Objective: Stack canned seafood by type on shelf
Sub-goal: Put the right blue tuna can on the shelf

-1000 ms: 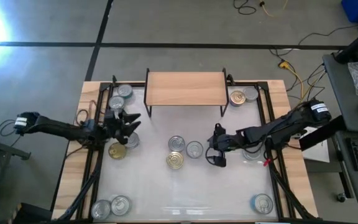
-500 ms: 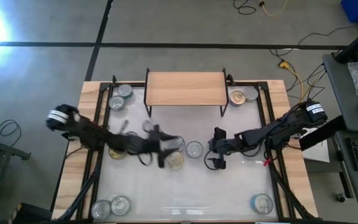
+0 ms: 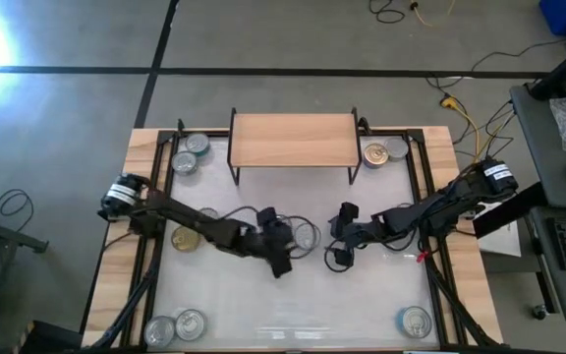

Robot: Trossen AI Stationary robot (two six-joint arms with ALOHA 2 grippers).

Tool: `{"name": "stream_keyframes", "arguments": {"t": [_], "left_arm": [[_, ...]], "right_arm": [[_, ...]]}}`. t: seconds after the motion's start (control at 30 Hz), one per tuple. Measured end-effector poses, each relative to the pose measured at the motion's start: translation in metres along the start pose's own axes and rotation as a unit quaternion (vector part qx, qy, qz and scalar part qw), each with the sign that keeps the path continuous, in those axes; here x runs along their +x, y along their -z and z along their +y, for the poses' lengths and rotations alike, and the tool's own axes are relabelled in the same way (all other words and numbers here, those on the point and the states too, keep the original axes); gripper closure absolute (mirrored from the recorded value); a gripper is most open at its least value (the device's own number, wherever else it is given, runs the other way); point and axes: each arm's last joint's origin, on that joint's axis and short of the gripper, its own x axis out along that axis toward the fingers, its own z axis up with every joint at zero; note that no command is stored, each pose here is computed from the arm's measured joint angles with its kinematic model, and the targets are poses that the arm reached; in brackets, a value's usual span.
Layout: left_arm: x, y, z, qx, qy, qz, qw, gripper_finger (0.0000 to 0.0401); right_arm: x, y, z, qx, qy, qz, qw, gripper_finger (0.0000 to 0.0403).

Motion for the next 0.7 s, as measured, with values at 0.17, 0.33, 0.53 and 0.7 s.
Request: {"name": "stream_keyframes", "arguments": {"t": [0.17, 0.33, 0.53, 0.7], "left_arm": [[0.017, -0.013, 0.006, 0.043, -0.053, 0.079, 0.994, 0.0161], [0.032, -0.025, 0.014, 0.062, -0.075, 0.126, 0.987, 0.0161], [0.045, -0.025, 0.012, 0.077, -0.062, 0.144, 0.985, 0.0161], [0.047, -0.025, 0.011, 0.072, -0.064, 0.143, 0.985, 0.0161]], "right_arm": [[0.0, -0.004, 0.001, 0.008, -0.006, -0.022, 1.0, 0.0003], [0.0, -0.005, 0.001, 0.015, -0.006, -0.023, 1.0, 0.0003], [0.0, -0.004, 0.001, 0.023, -0.006, -0.021, 1.0, 0.0003], [0.0, -0.003, 0.001, 0.023, -0.006, -0.02, 1.0, 0.0003]]}}
